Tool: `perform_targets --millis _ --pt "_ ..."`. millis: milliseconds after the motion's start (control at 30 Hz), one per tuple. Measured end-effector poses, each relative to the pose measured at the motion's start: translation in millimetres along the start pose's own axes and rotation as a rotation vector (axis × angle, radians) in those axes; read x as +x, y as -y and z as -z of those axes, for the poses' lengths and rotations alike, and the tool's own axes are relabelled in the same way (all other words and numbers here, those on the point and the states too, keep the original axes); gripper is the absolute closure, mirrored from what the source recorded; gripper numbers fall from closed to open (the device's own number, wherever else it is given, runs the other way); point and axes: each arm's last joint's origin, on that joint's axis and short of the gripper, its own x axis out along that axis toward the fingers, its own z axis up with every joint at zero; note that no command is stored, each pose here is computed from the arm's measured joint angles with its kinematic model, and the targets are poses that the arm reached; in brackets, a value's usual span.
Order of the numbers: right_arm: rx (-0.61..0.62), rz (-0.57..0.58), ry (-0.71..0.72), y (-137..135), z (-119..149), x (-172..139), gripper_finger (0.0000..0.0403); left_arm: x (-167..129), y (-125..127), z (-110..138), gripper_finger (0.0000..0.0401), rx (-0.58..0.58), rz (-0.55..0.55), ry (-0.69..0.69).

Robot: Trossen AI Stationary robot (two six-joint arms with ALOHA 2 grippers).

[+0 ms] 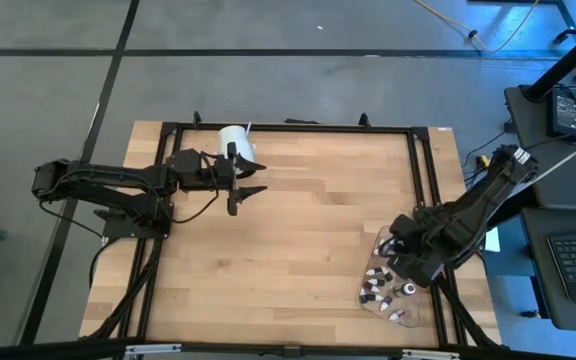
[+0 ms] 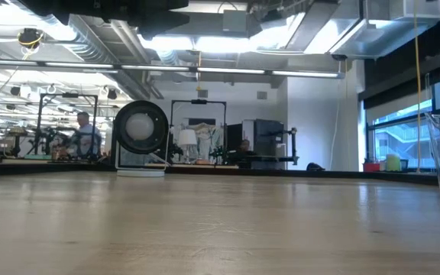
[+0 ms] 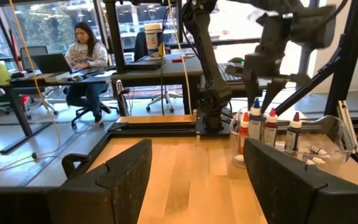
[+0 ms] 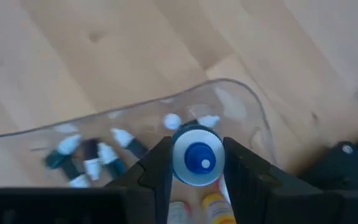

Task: Pick & Place food coloring
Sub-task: Put the large blue food coloring bottle into the transparent bin

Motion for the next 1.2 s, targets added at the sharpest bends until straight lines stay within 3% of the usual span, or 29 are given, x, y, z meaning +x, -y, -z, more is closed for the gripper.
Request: perform_targets --millis 267,867,1200 --pt "-0.004 0.085 -0.010 8.7 11.6 25.8 0.0281 0.0 -0.1 0.0 0.0150 0.000 0.000 0.000" --pt "-0.006 0.087 -0.013 12.7 23.4 54.0 0.0281 0.0 0.0 0.2 0.0150 0.000 0.000 -0.002" --pt "-0.012 0.104 -0.019 16.1 27.0 61.8 0.0249 0.0 0.0 0.3 0.0150 -0.001 0.001 -0.003"
